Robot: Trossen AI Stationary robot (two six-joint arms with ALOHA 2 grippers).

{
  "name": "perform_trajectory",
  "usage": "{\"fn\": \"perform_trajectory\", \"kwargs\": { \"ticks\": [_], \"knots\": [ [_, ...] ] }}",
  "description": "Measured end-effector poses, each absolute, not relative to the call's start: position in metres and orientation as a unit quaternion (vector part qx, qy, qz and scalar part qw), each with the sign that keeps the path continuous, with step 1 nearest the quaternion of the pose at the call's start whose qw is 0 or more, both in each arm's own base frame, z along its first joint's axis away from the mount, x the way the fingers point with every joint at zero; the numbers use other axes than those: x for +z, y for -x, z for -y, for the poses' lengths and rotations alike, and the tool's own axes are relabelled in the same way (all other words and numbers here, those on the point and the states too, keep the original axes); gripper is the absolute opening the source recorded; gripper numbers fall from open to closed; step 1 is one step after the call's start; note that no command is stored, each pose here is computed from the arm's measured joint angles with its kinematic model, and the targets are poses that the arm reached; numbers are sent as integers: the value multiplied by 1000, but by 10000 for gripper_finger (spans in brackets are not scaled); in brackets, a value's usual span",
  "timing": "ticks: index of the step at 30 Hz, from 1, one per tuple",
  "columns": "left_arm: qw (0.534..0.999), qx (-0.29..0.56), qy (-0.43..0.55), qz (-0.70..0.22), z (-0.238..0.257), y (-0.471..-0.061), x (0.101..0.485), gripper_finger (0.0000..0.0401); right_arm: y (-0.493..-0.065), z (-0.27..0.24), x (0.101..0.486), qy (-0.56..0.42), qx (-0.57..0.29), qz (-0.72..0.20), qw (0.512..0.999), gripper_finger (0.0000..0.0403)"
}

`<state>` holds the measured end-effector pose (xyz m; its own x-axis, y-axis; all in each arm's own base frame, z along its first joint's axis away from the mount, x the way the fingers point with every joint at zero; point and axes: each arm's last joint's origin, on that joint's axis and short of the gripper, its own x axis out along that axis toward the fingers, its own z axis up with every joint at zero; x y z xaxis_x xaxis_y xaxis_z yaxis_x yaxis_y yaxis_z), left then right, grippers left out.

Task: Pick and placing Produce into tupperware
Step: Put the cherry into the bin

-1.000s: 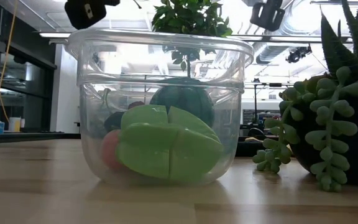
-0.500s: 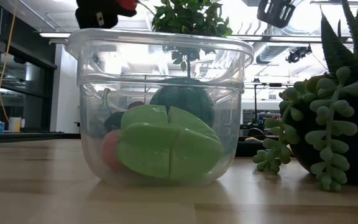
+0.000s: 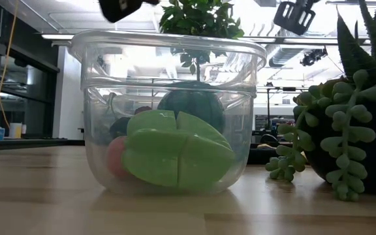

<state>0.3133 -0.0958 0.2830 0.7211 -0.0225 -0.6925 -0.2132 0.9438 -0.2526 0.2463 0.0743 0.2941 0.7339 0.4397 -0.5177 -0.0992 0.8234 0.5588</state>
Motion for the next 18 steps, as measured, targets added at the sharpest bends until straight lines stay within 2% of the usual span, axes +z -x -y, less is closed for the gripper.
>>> {"fn": "perform_trajectory", "kwargs": {
  "ticks": [8, 18],
  "knots": [
    [904, 55, 157, -394, 98, -319, 272, 104, -244, -76, 290, -238, 146, -349, 894, 6],
    [887, 55, 143, -436, 104, -337, 236, 104, -243, -75, 289, -228, 144, -352, 896, 6]
  ]
}}
